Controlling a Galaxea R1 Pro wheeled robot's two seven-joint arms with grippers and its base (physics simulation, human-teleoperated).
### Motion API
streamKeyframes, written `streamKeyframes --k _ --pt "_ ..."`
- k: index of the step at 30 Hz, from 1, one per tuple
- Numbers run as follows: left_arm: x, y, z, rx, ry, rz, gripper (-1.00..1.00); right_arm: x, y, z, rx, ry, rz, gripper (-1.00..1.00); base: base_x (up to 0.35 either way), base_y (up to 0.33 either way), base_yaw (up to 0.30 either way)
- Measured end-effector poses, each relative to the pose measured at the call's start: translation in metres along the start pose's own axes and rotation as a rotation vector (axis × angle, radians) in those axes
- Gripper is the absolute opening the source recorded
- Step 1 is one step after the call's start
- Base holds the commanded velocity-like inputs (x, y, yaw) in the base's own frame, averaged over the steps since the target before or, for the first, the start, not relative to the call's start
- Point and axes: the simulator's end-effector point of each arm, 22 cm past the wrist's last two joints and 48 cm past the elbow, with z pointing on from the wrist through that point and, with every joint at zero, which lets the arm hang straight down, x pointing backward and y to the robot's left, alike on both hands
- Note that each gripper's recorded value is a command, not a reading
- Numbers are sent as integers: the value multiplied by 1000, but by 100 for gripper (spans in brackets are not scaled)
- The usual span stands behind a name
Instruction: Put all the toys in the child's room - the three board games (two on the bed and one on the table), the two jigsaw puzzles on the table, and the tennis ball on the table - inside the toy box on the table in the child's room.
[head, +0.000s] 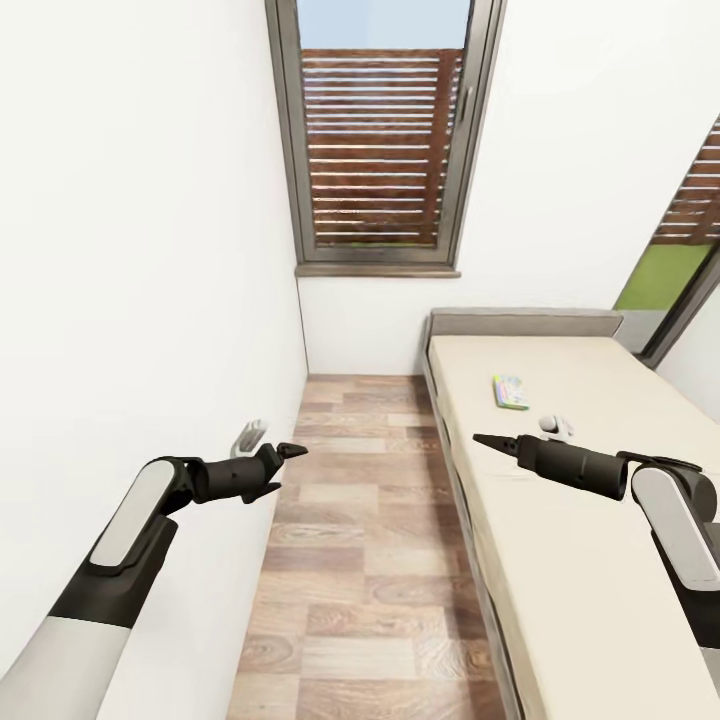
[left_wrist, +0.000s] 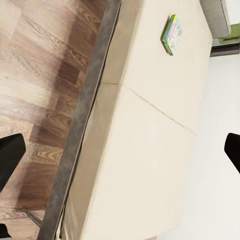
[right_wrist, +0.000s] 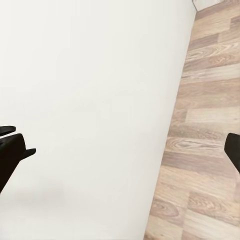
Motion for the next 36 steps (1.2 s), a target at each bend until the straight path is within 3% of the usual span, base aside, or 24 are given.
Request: streamKeyframes --k 23,36 --pt "0 1 1 -6 -2 5 100 -1 -1 0 2 -2 0 100 310 51 0" --pt "0 0 2 -5 -1 5 100 -1 -1 0 0 -2 1 100 108 -1 0"
